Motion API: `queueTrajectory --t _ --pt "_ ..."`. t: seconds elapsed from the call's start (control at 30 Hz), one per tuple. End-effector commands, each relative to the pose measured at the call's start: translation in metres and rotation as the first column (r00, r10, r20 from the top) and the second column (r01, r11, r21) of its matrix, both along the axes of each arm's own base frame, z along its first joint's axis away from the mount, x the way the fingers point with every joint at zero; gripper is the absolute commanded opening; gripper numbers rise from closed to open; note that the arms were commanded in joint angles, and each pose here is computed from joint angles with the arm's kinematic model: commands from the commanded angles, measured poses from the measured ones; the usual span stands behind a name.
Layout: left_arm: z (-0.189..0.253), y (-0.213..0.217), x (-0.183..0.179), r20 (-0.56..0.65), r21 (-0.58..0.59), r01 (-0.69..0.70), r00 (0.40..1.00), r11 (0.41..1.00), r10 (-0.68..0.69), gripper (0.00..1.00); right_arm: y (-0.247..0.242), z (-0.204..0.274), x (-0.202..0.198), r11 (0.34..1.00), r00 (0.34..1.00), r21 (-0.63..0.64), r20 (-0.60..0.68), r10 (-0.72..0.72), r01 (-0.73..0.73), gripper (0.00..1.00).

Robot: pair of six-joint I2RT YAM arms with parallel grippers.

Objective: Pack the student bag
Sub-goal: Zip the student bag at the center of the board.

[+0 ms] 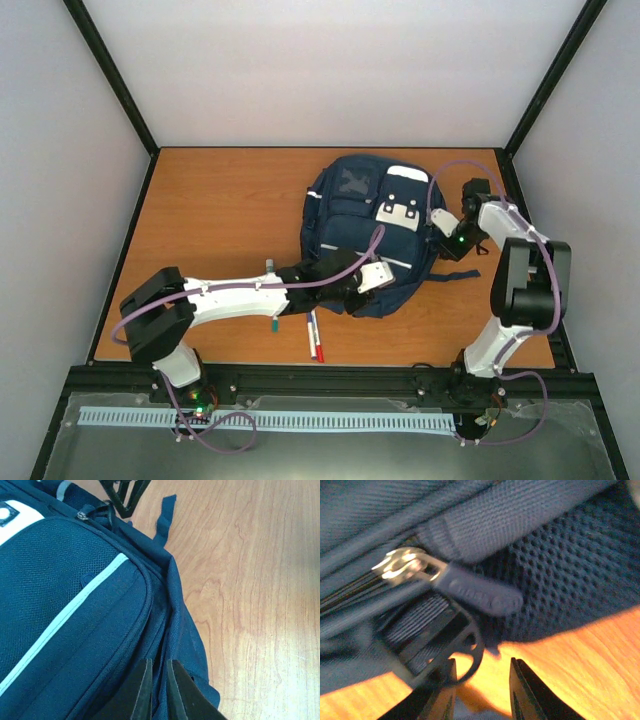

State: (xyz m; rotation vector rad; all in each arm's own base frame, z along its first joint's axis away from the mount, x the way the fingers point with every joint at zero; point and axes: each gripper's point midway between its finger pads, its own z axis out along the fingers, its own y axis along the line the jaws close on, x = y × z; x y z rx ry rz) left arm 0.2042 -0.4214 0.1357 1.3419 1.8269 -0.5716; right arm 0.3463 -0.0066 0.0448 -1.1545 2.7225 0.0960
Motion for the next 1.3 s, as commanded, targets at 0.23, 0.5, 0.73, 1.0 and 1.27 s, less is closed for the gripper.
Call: queueTrajectory --t 0.23,0.5,0.73,1.0,1.27 --pt "0.09 -0.006 0.013 -0.021 -0.219 -0.117 0.993 0.969 0.115 0.99 0.014 0.105 -0.026 0.998 0.972 0.065 0.235 -0.014 -0.001 0.47" --pt "0.144 0.055 0.072 -0.029 -0.336 -0.464 0.875 0.82 0.483 1.0 0.035 0.207 -0.027 0.973 0.88 0.228 0.456 -0.133 0.029 0.8" --pt "0.146 0.148 0.129 -0.211 -0.406 -0.707 0.689 0.579 0.693 1.0 0.048 0.258 -0.031 0.876 0.774 0.465 0.504 -0.384 0.131 1.0" --pt "0.082 0.264 0.168 -0.161 -0.122 -0.983 0.156 0.137 0.975 1.0 0.101 0.213 -0.061 0.756 0.892 0.651 0.376 -0.25 -0.063 0.96" --pt "0.018 0.225 0.173 -0.43 -0.076 -0.944 0.323 0.322 0.843 1.0 0.102 0.15 -0.078 0.781 0.913 0.62 0.358 -0.195 -0.076 0.78"
